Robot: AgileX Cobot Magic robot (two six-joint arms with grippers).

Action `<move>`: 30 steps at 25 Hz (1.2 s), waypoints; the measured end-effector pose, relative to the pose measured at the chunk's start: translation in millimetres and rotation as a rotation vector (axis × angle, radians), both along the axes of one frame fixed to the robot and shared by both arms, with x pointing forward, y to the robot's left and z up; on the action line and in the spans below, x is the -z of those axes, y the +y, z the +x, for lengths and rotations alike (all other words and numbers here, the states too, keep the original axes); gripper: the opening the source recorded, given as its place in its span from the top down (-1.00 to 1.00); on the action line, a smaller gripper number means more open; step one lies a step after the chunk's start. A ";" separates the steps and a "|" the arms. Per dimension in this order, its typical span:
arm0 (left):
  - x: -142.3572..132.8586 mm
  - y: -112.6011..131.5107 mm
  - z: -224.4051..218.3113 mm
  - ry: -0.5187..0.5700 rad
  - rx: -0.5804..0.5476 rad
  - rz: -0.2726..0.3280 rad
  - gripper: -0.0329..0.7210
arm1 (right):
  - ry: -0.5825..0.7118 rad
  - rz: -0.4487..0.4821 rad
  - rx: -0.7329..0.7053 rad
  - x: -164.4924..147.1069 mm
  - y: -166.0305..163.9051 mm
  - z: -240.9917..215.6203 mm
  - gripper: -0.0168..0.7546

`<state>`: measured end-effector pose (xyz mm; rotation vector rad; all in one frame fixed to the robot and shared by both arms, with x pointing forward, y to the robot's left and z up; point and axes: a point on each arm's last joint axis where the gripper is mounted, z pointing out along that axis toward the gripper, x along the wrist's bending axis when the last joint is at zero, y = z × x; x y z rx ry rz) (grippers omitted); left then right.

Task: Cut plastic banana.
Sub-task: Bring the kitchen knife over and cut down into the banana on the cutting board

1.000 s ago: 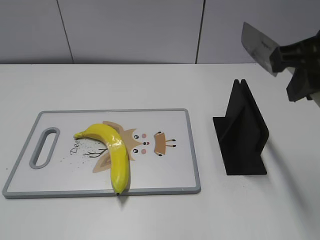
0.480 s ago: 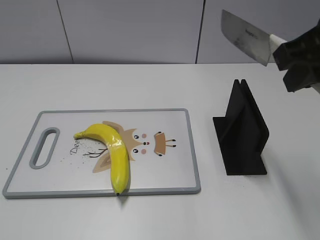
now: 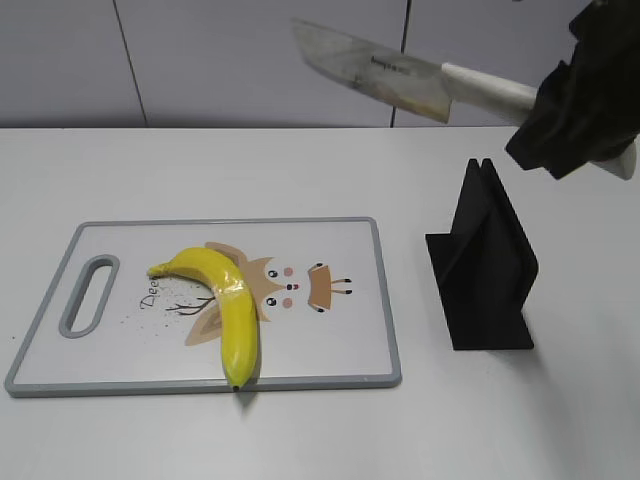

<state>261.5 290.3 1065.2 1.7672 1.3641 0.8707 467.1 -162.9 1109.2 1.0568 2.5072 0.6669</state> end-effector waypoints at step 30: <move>-43.3 -102.4 195.8 0.257 0.965 0.405 -0.65 | 0.054 -0.081 -0.799 42.2 78.6 73.9 0.46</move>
